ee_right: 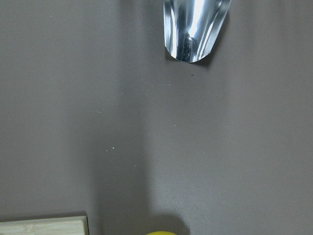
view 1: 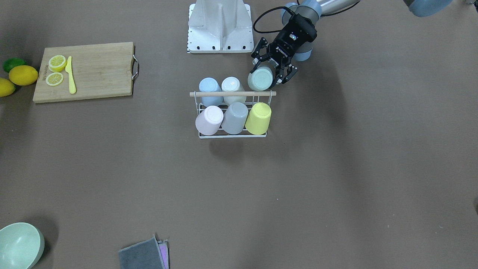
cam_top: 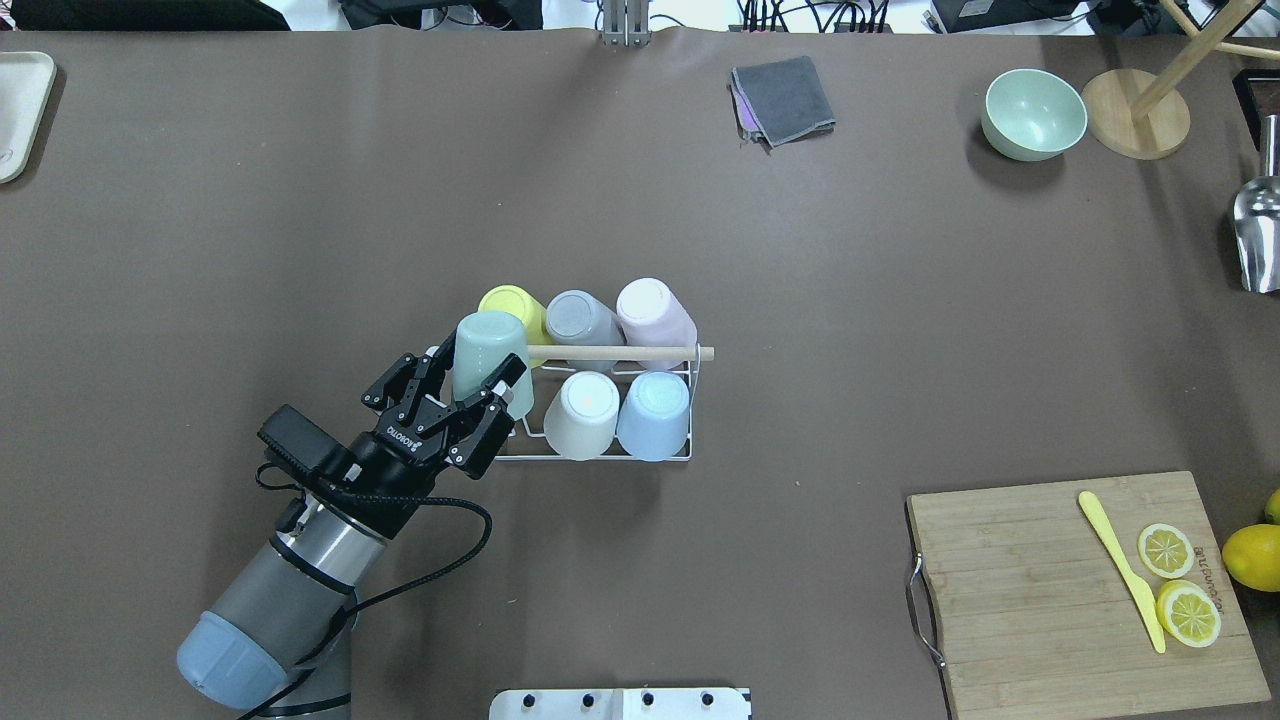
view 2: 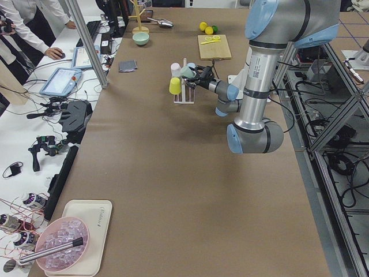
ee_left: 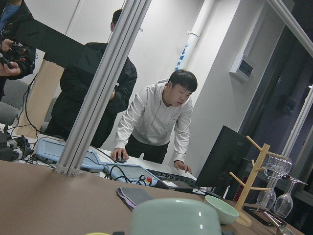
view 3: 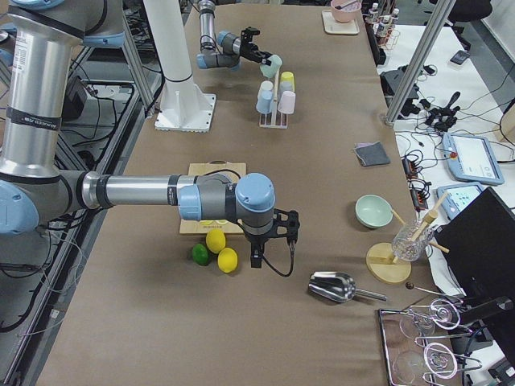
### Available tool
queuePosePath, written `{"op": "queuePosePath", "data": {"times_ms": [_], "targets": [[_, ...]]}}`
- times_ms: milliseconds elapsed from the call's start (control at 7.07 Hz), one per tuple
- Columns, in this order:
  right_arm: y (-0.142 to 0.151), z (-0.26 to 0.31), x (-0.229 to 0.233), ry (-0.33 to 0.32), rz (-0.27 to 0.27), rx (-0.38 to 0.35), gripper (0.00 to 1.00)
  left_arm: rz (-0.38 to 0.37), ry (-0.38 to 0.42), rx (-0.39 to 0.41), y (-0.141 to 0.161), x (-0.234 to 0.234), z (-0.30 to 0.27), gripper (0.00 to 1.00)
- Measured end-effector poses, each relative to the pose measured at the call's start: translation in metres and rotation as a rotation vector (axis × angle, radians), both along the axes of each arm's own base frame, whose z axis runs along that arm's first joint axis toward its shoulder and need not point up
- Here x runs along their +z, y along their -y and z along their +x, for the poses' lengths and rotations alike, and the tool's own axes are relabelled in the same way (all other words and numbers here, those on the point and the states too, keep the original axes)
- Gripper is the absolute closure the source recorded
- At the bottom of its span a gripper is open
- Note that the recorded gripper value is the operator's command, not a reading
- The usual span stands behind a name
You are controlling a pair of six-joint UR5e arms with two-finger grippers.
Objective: Place cup on cup holder
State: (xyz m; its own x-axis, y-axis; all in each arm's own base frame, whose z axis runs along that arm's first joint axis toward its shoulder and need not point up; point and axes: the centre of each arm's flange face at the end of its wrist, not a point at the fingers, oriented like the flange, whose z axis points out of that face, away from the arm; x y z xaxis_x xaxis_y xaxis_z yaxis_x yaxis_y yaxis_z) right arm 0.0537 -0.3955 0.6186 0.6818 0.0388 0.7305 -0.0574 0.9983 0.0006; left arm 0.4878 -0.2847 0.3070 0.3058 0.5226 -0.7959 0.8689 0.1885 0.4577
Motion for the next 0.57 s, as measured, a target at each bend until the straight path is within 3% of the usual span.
{"op": "queuePosePath", "data": {"times_ms": [566], "targets": [[0.0016,0.0003,-0.0022,-0.002,0.000,0.007,0.01,0.013,-0.001,-0.026,0.0074,0.0048,-0.0067,0.02]]}}
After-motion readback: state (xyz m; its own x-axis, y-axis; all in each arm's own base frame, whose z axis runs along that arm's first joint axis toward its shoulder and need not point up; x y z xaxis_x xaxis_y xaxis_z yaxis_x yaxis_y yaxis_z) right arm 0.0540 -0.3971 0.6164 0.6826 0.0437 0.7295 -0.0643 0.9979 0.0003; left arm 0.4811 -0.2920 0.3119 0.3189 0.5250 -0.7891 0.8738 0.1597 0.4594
